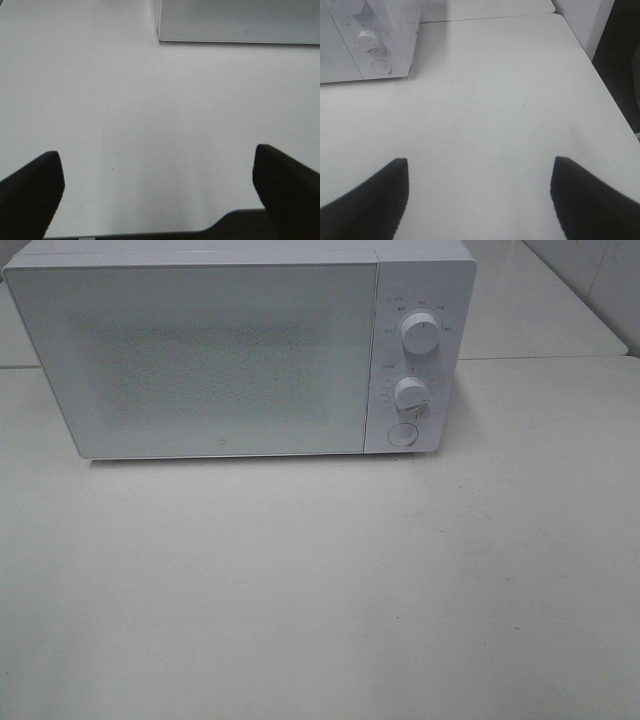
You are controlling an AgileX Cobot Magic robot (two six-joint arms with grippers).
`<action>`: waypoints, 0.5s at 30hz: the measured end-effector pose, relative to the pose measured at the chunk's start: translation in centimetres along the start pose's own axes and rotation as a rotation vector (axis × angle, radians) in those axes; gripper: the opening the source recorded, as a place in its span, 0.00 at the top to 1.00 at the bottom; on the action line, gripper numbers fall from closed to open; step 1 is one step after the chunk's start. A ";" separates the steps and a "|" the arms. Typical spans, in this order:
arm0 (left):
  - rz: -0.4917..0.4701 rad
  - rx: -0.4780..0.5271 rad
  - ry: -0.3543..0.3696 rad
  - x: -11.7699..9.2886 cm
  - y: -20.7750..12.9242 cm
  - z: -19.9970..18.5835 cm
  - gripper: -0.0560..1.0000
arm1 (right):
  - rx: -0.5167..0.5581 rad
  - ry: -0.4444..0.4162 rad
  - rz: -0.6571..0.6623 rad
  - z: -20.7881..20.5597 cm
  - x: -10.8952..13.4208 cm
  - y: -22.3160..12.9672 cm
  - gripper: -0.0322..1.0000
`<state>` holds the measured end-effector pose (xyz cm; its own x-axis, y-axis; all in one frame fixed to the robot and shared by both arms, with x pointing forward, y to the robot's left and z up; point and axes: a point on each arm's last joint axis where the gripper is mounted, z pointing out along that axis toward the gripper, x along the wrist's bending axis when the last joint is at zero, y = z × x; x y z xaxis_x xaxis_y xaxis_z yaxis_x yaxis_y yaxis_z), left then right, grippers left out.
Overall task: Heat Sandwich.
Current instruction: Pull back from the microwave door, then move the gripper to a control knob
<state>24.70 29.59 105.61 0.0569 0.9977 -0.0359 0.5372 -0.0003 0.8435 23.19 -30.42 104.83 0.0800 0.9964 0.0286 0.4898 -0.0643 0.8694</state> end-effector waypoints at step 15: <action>0.006 -0.102 0.000 -0.1 -0.9 -1.4 0.04 | 0.000 0.000 0.000 0.0 0.0 0.0 0.23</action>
<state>23.06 29.61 105.60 0.0604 0.9977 -0.0308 0.4485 0.0004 0.8938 23.19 -30.42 104.83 0.0800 0.9964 0.0286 0.4898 -0.0643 0.8694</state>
